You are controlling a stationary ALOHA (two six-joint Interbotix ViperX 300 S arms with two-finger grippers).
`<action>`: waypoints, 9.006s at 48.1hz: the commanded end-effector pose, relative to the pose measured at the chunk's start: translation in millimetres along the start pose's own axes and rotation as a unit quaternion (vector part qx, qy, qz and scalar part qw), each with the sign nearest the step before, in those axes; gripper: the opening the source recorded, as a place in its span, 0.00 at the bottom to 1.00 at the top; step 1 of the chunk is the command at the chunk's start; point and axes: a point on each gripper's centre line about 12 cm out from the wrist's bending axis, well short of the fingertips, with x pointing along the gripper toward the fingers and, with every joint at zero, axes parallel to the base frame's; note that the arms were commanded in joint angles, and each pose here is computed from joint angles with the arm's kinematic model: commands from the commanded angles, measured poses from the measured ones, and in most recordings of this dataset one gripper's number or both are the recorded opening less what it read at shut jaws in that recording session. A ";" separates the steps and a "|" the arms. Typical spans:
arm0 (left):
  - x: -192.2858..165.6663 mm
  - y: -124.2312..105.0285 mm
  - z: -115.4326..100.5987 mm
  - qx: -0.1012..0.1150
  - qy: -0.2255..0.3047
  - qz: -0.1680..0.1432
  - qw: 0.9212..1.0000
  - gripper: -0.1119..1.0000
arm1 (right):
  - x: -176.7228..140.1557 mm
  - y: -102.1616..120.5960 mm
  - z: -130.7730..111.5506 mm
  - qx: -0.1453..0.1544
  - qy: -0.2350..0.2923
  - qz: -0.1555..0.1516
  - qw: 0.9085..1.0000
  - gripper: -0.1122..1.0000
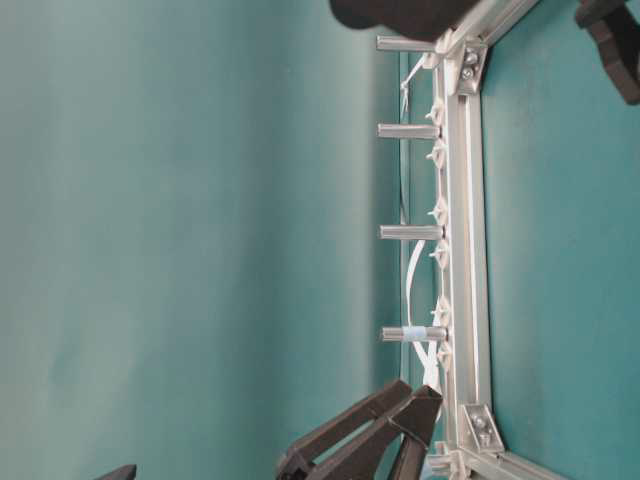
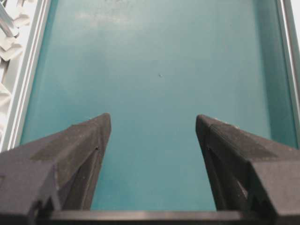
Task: Insert the wire through the string loop located on the left side.
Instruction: 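Lower the right gripper and grasp the USB cable just behind the plug, then lift the plug and carry it toward the zip-tie loop at the frame corner, then push the USB plug through the black zip-tie loop with the right gripper, then move the open left gripper toward the plug protruding from the loop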
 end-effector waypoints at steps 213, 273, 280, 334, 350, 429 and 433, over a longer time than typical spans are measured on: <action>-4.6 -12.6 3.5 0.013 -0.010 -0.017 1.000 0.74 | -30.5 -97.4 94.2 0.024 0.047 0.033 0.998 0.19; -24.5 -12.4 -2.1 0.012 -0.005 -0.019 1.000 0.74 | -29.2 -98.3 99.0 0.025 0.041 0.032 0.998 0.19; -33.2 -11.5 -6.7 0.010 -0.005 -0.019 1.000 0.74 | -27.0 -99.6 100.9 0.026 0.039 0.031 0.998 0.19; -82.7 -22.9 -28.2 0.023 -0.002 -0.046 0.999 0.75 | 28.9 -95.9 123.1 0.035 0.037 0.037 0.998 0.19; -99.9 -22.9 -35.9 0.025 0.002 -0.050 0.998 0.74 | 41.6 -96.0 131.9 0.037 0.027 0.036 0.998 0.19; -126.7 -42.9 -49.7 0.019 0.010 -0.102 0.995 0.74 | 59.1 -93.5 145.3 -0.001 0.028 0.052 0.998 0.19; -128.2 -51.4 -53.7 0.015 0.017 -0.121 0.992 0.74 | 58.8 -94.2 146.1 -0.001 0.027 0.051 0.998 0.19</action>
